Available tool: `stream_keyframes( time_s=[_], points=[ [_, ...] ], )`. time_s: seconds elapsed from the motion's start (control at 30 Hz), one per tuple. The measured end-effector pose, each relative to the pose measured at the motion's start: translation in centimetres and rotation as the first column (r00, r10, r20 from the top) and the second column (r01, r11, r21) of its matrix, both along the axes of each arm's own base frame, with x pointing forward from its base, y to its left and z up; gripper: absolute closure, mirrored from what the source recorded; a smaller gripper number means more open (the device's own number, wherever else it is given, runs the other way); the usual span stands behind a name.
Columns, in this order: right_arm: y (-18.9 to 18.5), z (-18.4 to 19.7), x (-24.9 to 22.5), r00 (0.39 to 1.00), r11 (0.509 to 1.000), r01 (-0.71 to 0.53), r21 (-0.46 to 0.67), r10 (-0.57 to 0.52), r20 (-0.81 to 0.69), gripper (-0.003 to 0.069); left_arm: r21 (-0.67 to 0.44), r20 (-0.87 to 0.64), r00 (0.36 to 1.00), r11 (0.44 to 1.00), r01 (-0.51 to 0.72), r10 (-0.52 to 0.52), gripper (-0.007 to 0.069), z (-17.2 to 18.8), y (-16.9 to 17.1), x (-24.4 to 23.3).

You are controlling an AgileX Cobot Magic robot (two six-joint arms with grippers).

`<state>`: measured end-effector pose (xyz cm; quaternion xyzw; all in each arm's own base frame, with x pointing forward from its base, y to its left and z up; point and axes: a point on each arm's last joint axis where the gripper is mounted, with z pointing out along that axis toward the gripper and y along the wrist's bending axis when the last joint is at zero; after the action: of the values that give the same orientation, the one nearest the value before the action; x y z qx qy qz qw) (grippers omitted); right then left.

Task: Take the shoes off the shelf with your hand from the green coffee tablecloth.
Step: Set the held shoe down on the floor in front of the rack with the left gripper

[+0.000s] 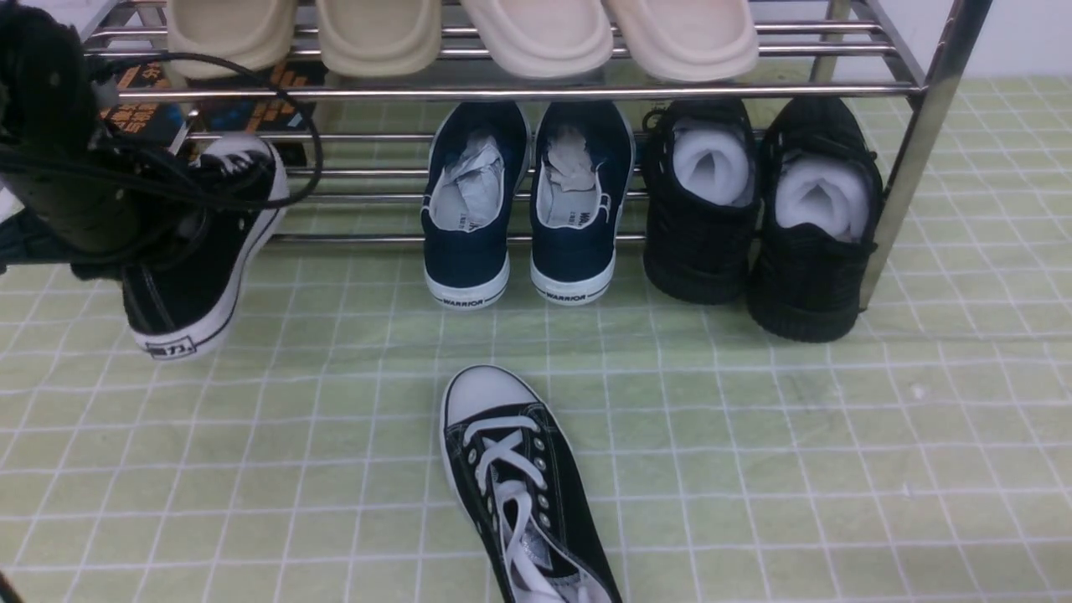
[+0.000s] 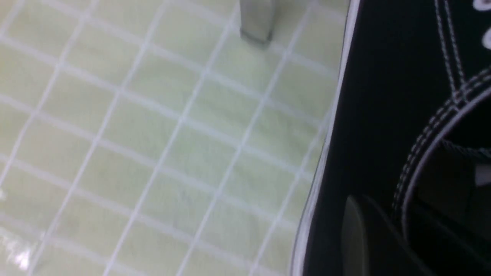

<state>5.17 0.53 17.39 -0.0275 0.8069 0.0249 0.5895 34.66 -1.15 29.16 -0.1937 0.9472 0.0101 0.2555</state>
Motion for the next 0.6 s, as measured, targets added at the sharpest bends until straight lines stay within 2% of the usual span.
stream_keyframes(
  time_s=[0.23, 0.43, 0.6],
  points=[
    [0.0, 0.0, 0.0, 1.0, 1.0, 0.0, 0.0, 0.0, 0.0, 0.0421, -0.002, -0.076, 0.997, 1.0, 0.009, -0.009, 0.0517, 2.3, 0.0, -2.9],
    [0.0, 0.0, 0.0, 1.0, 1.0, 0.0, 0.0, 0.0, 0.0, 0.0421, 0.009, -0.196, 0.976, 0.995, 0.1, -0.096, 0.0517, 3.1, -2.6, -8.4],
    [0.0, 0.0, 0.0, 1.0, 1.0, 0.0, 0.0, 0.0, 0.0, 0.0421, -0.018, -0.172, 0.98, 0.995, 0.094, -0.096, 0.0519, 2.8, -4.6, -11.8]
  ],
)
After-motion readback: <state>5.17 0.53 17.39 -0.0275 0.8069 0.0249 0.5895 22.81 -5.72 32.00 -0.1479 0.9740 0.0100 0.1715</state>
